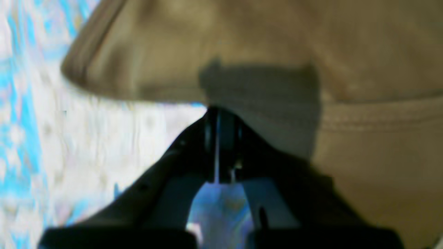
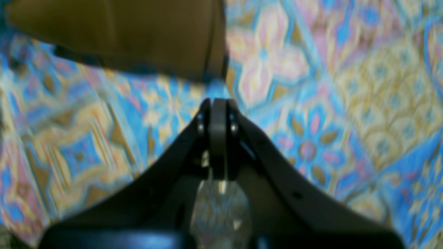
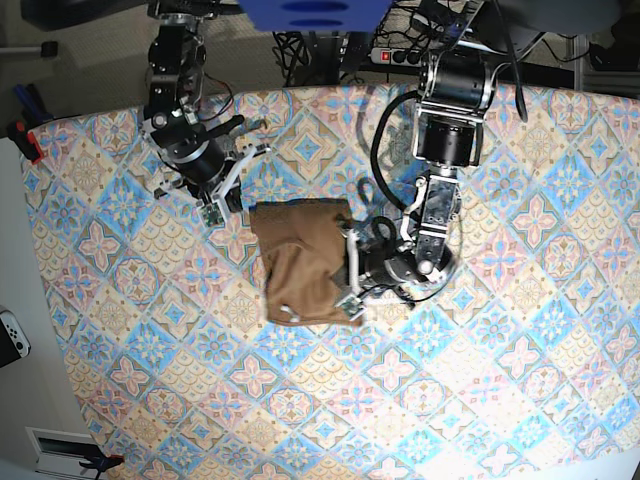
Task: Layout the t-shirt on the table in an organized manner, then fold the t-shirt properly
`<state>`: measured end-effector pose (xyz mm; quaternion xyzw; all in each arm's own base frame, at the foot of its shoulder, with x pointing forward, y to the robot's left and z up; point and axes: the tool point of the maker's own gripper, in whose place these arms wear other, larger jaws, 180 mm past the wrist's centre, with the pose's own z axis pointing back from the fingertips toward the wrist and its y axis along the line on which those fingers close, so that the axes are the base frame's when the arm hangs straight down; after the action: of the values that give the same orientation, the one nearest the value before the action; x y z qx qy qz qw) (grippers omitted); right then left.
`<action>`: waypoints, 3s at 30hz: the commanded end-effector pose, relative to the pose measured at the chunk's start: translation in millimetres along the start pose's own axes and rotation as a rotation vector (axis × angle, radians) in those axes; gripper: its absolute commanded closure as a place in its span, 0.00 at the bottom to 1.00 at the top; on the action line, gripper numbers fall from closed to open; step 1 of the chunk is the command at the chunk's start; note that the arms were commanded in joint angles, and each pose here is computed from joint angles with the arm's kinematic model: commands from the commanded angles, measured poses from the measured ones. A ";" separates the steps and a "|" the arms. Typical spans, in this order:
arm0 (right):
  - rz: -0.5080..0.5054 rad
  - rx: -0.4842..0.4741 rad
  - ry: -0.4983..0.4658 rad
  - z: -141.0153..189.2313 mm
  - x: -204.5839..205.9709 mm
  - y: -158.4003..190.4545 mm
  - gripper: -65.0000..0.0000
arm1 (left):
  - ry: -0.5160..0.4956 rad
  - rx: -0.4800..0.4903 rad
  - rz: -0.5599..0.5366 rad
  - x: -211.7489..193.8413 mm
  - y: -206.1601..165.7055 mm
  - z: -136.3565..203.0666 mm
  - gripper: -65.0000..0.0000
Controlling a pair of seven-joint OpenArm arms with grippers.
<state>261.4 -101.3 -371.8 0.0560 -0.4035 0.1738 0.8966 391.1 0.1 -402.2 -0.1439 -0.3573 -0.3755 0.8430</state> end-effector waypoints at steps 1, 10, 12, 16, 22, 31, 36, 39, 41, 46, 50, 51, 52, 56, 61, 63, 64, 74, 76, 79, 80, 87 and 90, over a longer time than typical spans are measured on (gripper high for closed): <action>0.002 0.000 -0.045 3.0 12.1 -0.7 1.00 | -0.074 0.003 -0.014 24.4 3.5 3.5 1.00; 0.004 -0.001 -0.049 3.4 13.7 -1.1 1.00 | -0.173 0.132 0.002 24.8 25.4 48.2 1.00; 0.004 -0.002 -0.051 3.2 14.3 -1.3 1.00 | -0.205 0.181 0.005 24.7 29.1 67.0 1.00; 0.002 -0.007 -0.050 4.0 13.6 -3.3 1.00 | -0.236 0.252 0.001 13.6 25.1 100.0 1.00; -0.010 -0.020 -0.032 9.7 3.9 -5.3 1.00 | -0.242 0.376 0.046 -16.8 29.2 150.2 1.00; -0.185 -0.158 -0.086 38.9 -31.7 -31.5 1.00 | -0.252 0.430 0.095 -59.3 9.3 184.7 1.00; -0.208 -0.182 -0.096 61.9 -60.7 -27.3 1.00 | -0.291 0.377 0.128 -83.2 -27.5 191.4 1.00; -0.216 -0.207 -0.163 79.6 -66.1 -27.8 1.00 | -0.371 0.381 0.196 -91.1 -43.2 205.6 1.00; -0.248 -0.224 -0.239 91.1 -61.8 -31.5 1.00 | -0.451 0.406 0.269 -92.0 -48.7 218.6 1.00; -0.378 -0.282 -0.345 128.3 -72.1 -45.7 1.00 | -0.497 0.445 0.351 -110.8 -64.6 241.3 1.00; -0.387 -0.306 -0.404 146.5 -72.7 -47.2 1.00 | -0.498 0.427 0.403 -128.1 -91.4 252.6 1.00; -0.382 -0.316 -0.424 150.7 -71.1 -49.1 1.00 | -0.498 0.426 0.425 -135.3 -96.9 254.0 1.00; -0.378 -0.330 -0.426 156.4 -74.0 -51.2 1.00 | -0.497 0.432 0.451 -142.9 -101.4 255.3 1.00; -0.399 -0.344 -0.369 166.6 -97.8 -48.0 1.00 | -0.482 0.448 0.567 -179.1 -124.6 258.7 1.00; -0.426 -0.352 -0.325 175.2 -120.9 -41.4 1.00 | -0.500 0.492 0.703 -223.3 -152.4 266.4 1.00; -0.444 -0.367 -0.321 181.3 -133.3 -39.4 1.00 | -0.507 0.516 0.754 -239.0 -162.9 269.1 1.00; -0.455 -0.377 -0.323 183.9 -140.1 -38.9 1.00 | -0.504 0.525 0.777 -246.8 -167.7 269.6 1.00; -0.597 -0.442 -0.192 191.4 -229.9 -19.8 1.00 | -0.390 0.531 0.937 -302.5 -202.6 251.9 1.00; -0.618 -0.453 -0.165 194.6 -244.8 -14.6 1.00 | -0.355 0.533 0.954 -320.4 -201.4 246.9 1.00; -0.651 -0.462 -0.113 198.7 -266.6 -5.4 1.00 | -0.268 0.507 0.953 -346.2 -207.1 236.6 1.00; -0.664 -0.466 -0.092 200.7 -275.3 -1.5 1.00 | -0.244 0.501 0.947 -353.8 -206.4 234.1 1.00; -0.742 -0.468 -0.067 173.1 -297.3 7.0 1.00 | -0.075 0.436 0.940 -398.3 -204.0 205.9 1.00; -0.779 -0.459 -0.101 137.9 -294.2 3.6 1.00 | 0.063 0.339 0.941 -419.7 -206.4 186.3 1.00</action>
<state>-0.7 -204.0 -503.9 0.0243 -0.4276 -0.2720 0.8617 -40.1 171.7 -580.0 -0.1449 -0.2767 0.0978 0.9449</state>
